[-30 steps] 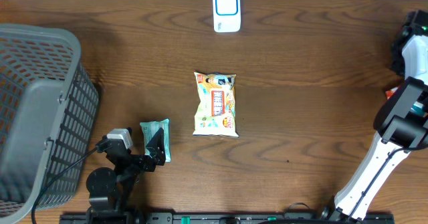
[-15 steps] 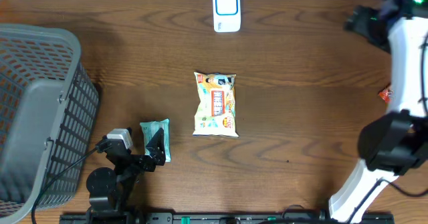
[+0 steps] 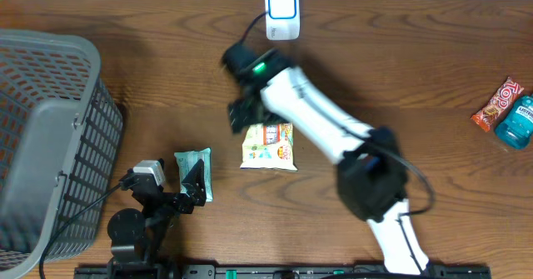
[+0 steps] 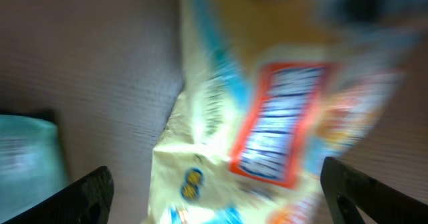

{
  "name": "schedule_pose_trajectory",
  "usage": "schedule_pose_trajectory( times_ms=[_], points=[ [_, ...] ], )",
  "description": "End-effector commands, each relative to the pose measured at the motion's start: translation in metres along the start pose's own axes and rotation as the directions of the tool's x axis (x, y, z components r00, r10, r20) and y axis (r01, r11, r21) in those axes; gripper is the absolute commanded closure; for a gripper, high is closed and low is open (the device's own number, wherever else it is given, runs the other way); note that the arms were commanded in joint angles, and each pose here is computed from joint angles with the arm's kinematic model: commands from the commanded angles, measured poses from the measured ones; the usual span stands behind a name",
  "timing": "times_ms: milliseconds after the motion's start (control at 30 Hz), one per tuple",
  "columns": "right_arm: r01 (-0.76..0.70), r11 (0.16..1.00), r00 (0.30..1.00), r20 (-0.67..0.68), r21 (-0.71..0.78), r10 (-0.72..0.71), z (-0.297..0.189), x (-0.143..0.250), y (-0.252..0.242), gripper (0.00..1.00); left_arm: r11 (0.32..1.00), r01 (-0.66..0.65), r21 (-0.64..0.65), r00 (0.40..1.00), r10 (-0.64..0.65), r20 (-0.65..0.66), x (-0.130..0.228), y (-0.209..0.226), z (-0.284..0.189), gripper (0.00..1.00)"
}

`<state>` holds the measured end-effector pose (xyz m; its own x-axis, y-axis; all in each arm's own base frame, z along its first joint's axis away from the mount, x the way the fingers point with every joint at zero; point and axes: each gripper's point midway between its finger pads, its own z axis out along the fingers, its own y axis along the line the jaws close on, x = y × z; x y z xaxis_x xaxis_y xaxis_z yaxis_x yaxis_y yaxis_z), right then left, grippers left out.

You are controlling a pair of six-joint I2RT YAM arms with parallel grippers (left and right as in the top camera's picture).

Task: Scan the item barcode
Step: 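Reach the right gripper to the yellow chip bag and grasp it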

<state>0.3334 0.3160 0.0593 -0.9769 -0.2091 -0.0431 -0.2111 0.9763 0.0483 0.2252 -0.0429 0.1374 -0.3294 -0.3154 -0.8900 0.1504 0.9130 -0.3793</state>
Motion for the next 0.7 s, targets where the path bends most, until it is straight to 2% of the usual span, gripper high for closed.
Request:
schedule_pose_trajectory(
  times_ms=[0, 100, 133, 200, 233, 300, 367, 467, 533, 600, 633, 667],
  points=[
    [-0.007, 0.981, 0.999, 0.035, 0.196, 0.001, 0.029, 0.006, -0.009, 0.07, 1.000, 0.007, -0.007, 0.999, -0.007, -0.033, 0.011, 0.003, 0.001, 0.02],
    [-0.061, 0.938, 0.998, 0.033, 0.340, 0.053, 0.053, 0.021, -0.019, 0.09, 1.000, 0.007, -0.007, 0.999, -0.007, -0.033, 0.011, 0.003, 0.001, 0.02],
    [-0.063, 0.928, 0.998, 0.015, 0.368, 0.061, 0.059, 0.028, -0.021, 0.17, 1.000, 0.007, -0.007, 0.999, -0.007, -0.032, 0.011, 0.003, 0.001, 0.02],
    [-0.050, 0.919, 0.998, -0.015, 0.390, 0.060, 0.065, 0.035, -0.024, 0.41, 1.000, 0.007, -0.007, 0.999, -0.007, -0.032, 0.011, 0.003, 0.001, 0.02],
    [-0.043, 0.920, 0.997, -0.037, 0.390, 0.062, 0.067, 0.039, -0.024, 0.60, 1.000, 0.007, -0.007, 0.999, -0.007, -0.032, 0.011, 0.003, 0.001, 0.02],
    [0.007, 0.941, 0.996, -0.085, 0.339, 0.024, 0.070, 0.042, -0.017, 0.87, 1.000, 0.007, -0.007, 0.999, -0.007, -0.032, 0.011, 0.003, 0.001, 0.02],
    [0.088, 0.960, 0.990, -0.129, 0.267, -0.055, 0.074, 0.042, -0.007, 0.99, 1.000, 0.007, -0.007, 0.999, -0.007, -0.032, 0.011, 0.003, 0.001, 0.02],
    [0.268, 0.962, 0.944, -0.214, 0.054, -0.251, 0.061, 0.045, 0.007, 0.99, 1.000, 0.007, -0.007, 0.999, -0.007, -0.032, 0.011, 0.003, 0.001, 0.02],
    [0.362, 0.921, 0.899, -0.205, -0.144, -0.386, 0.033, 0.045, 0.016, 0.99, 1.000, 0.007, -0.007, 0.999, -0.007, -0.032, 0.011, 0.003, 0.001, 0.02],
    [0.476, 0.782, 0.824, -0.108, -0.402, -0.556, -0.010, 0.051, 0.030, 0.99, 1.000, 0.007, -0.007, 0.999, -0.007, -0.032, 0.011, 0.003, 0.001, 0.02],
    [0.535, 0.659, 0.771, -0.015, -0.529, -0.637, -0.040, 0.057, 0.034, 0.99, 1.000, 0.007, -0.007, 0.999, -0.007, -0.032, 0.011, 0.003, 0.001, 0.02],
    [0.559, 0.585, 0.743, 0.044, -0.588, -0.667, -0.056, 0.061, 0.035, 0.99, 1.000, 0.007, -0.007, 0.999, -0.007, -0.032, 0.011, 0.003, 0.001, 0.02]
  ],
)
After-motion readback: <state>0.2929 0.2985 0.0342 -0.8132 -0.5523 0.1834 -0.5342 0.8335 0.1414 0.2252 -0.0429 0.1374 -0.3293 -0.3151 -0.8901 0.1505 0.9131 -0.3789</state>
